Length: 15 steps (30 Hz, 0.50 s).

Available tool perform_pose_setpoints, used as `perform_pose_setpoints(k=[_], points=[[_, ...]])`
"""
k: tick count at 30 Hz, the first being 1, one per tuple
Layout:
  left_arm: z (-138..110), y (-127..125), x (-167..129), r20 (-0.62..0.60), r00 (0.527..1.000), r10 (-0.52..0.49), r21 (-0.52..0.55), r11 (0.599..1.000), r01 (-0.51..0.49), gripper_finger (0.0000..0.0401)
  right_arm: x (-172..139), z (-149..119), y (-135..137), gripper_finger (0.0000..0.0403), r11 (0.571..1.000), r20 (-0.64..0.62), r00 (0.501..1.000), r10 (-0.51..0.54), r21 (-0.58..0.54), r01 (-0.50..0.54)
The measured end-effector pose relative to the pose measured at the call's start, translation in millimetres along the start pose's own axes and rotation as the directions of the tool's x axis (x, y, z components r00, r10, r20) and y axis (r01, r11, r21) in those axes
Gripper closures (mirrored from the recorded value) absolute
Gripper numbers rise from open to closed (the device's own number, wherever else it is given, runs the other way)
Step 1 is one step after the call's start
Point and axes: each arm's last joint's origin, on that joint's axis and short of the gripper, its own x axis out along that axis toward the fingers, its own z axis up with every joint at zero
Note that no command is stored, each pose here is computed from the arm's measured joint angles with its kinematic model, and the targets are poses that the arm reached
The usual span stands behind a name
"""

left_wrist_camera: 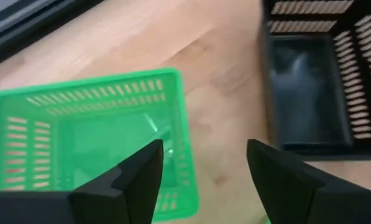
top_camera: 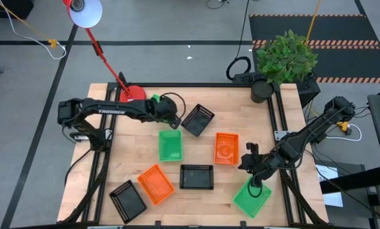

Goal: Stack baskets by color
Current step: Stack the top green bin on top of the middle green bin

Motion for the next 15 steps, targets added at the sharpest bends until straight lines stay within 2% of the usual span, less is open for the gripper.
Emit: perform_pose_setpoints(k=[6, 8, 15], points=[[-0.2, 0.4, 9.2, -0.023, 1.0, 0.004, 0.016, 1.0, -0.004, 0.0167, 0.0, 1.4, -0.9, 0.0403, 0.999, 0.035, 0.999, -0.04, -0.01, 0.041], [-4.5, 1.9, 15.2, -0.058, 0.998, 0.026, 0.042, 0.999, -0.024, 0.0167, 0.0, 1.5, -1.0, 0.0403, 0.999, 0.037, 0.998, -0.042, -0.017, 0.043], [-1.3, 6.6, 26.7, -0.068, 0.997, 0.047, 0.045, 0.998, -0.044, 0.0167, 0.0, 1.6, -0.9, 0.0403, 0.999, 0.037, 0.998, -0.042, -0.027, 0.043]])
